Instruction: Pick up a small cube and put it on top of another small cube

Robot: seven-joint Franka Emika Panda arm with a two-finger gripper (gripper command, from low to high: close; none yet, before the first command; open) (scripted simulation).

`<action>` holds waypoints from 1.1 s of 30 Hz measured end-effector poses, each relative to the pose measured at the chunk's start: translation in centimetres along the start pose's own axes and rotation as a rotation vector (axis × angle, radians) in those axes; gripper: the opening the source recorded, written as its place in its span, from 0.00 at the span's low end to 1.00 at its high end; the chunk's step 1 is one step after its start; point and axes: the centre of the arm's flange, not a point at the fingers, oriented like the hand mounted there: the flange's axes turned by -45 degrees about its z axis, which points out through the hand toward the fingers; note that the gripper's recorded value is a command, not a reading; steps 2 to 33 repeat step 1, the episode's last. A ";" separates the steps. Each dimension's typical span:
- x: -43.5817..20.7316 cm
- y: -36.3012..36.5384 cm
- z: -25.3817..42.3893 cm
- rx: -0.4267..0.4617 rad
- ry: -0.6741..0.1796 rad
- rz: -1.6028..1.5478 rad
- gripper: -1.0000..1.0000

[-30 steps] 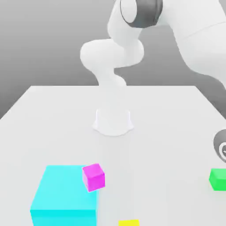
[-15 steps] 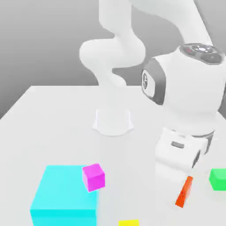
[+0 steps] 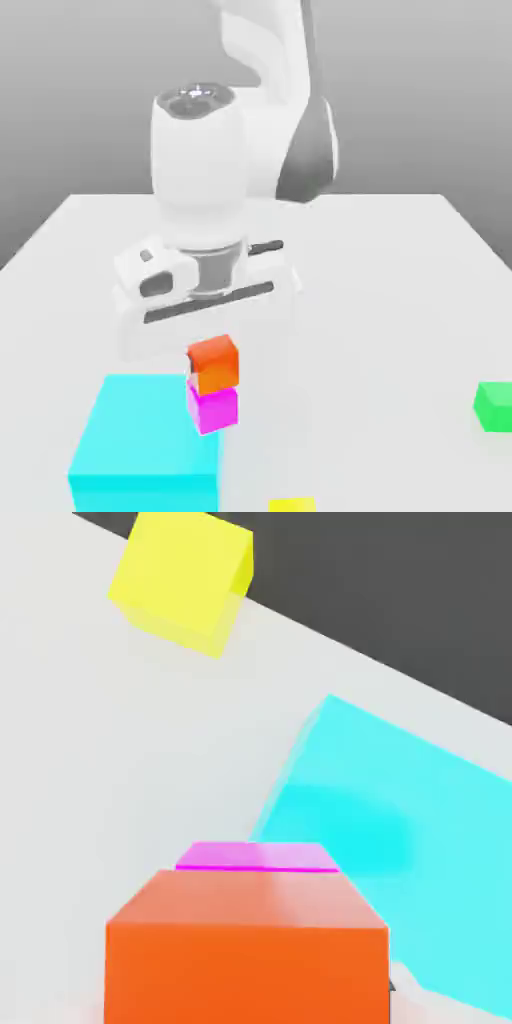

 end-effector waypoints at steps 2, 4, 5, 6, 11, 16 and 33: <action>0.0 0.0 0.0 0.000 0.000 0.000 1.00; 0.0 0.0 0.0 0.000 0.000 0.000 1.00; 0.0 0.0 0.0 0.000 0.000 0.000 1.00; 0.0 0.0 0.0 0.000 0.000 0.000 1.00; 0.0 0.0 0.0 0.000 0.000 0.000 1.00; 0.0 0.0 0.0 0.000 0.000 0.000 1.00; 0.0 0.0 0.0 0.000 0.000 0.000 1.00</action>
